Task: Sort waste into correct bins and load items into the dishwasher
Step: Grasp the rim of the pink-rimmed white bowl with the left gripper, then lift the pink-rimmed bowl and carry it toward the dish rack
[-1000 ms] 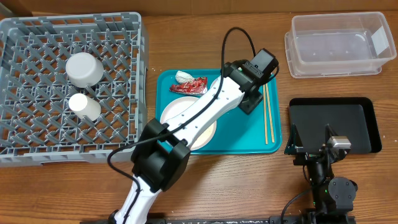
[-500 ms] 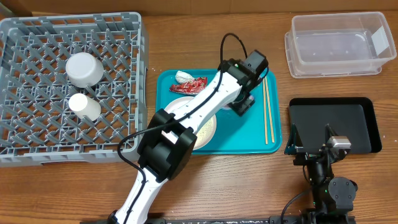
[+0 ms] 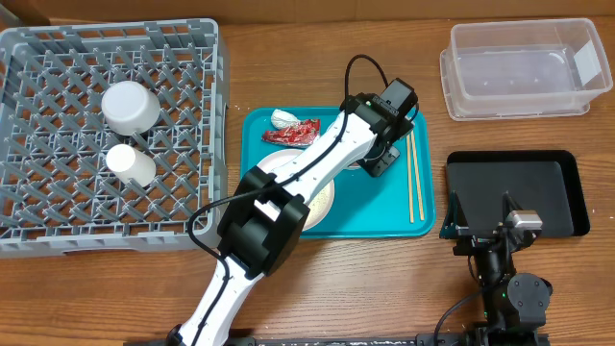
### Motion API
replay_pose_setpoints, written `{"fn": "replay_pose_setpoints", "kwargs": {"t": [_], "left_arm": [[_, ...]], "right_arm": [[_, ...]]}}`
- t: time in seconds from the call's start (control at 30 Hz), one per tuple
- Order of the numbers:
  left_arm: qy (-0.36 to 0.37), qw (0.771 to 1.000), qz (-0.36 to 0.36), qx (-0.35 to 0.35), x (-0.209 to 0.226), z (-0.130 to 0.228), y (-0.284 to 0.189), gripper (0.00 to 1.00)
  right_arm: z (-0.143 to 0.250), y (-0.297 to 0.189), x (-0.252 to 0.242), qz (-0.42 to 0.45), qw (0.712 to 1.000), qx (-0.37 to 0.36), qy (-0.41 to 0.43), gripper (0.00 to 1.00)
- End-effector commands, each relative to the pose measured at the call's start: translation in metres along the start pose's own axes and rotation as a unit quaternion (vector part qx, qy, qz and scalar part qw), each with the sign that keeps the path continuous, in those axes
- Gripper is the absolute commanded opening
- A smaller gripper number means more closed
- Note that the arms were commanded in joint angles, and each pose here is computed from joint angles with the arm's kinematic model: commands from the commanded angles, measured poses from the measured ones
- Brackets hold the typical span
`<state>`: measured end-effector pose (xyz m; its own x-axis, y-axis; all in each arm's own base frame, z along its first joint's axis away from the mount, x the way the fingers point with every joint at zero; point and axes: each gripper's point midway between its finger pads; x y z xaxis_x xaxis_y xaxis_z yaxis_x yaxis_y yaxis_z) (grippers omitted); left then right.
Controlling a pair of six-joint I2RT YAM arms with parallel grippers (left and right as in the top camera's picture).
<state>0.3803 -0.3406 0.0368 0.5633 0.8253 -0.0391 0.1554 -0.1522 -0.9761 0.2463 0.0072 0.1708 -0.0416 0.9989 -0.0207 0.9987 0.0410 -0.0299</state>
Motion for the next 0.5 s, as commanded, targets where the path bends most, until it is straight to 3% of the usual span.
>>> {"fn": "replay_pose_setpoints", "kwargs": {"t": [0.0, 0.07, 0.17, 0.27, 0.47], "left_arm": [[0.008, 1.000, 0.011, 0.005, -0.011, 0.001, 0.003, 0.38], [0.007, 1.000, 0.011, 0.006, -0.010, 0.001, 0.003, 0.27], [0.004, 1.000, 0.008, 0.006, -0.010, 0.001, 0.003, 0.21], [0.003, 1.000, -0.001, 0.003, -0.007, 0.000, 0.002, 0.04], [-0.033, 0.999, -0.008, -0.025, -0.004, -0.020, -0.034, 0.04]], "right_arm": [[0.001, 0.000, -0.001, 0.003, 1.000, -0.003, -0.004, 1.00], [0.001, 0.000, -0.001, 0.003, 1.000, -0.003, -0.004, 1.00], [0.001, 0.000, -0.001, 0.003, 1.000, -0.003, -0.004, 1.00], [0.001, 0.000, -0.001, 0.003, 1.000, -0.003, -0.004, 1.00], [0.001, 0.000, -0.001, 0.003, 1.000, -0.003, -0.004, 1.00]]}}
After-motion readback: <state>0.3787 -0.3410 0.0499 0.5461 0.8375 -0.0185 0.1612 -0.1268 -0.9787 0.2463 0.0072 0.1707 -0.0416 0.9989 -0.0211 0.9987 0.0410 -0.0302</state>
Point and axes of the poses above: each gripper's point midway between its finger pads, its own y axis out along the fingers, its own x axis along the line the jaws close on, z = x × y, and after that the axes turned 11 degrees about -y, right-handed
